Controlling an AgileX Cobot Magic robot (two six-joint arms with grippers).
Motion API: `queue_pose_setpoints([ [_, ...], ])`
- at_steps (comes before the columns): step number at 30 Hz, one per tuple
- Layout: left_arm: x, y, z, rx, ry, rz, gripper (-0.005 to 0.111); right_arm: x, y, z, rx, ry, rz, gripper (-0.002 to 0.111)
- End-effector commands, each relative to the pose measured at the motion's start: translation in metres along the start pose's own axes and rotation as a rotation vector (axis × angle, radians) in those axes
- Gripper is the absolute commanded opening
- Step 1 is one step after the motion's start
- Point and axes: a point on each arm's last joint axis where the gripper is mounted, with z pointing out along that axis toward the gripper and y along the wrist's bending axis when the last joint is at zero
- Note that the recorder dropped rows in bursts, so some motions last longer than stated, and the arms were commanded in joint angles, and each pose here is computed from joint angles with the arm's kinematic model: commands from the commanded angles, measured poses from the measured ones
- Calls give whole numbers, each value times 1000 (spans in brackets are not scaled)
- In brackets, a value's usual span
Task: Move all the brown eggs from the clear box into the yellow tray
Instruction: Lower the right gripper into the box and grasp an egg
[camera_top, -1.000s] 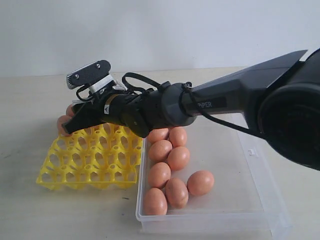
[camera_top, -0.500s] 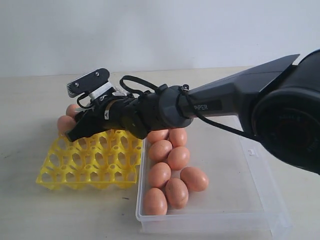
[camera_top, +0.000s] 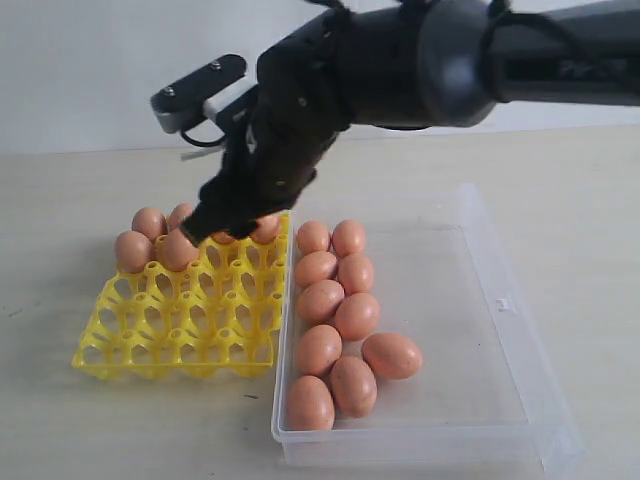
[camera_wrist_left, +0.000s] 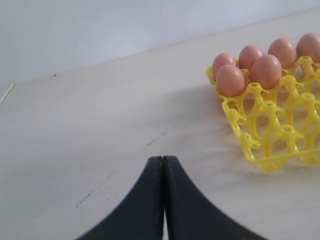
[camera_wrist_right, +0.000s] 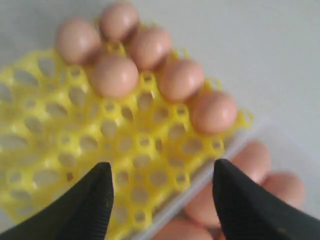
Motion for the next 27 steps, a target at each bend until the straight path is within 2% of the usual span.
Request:
queue_pose_setpoints([
  [1, -2, 0, -1, -4, -15, -4, 0, 45, -19, -25, 88, 259, 91, 57],
  [4, -2, 0, -1, -4, -15, -4, 0, 73, -23, -32, 107, 311, 185, 57],
  [7, -2, 0, -1, -4, -15, -4, 0, 95, -24, -37, 106, 341, 201, 57],
  [13, -2, 0, -1, -4, -15, -4, 0, 121, -20, -33, 67, 417, -1, 57],
  [21, -2, 0, -1, -4, -15, -4, 0, 123, -18, -33, -5, 423, -219, 57],
  [27, -2, 0, -1, -4, -15, -4, 0, 121, -16, -25, -22, 388, -235, 57],
])
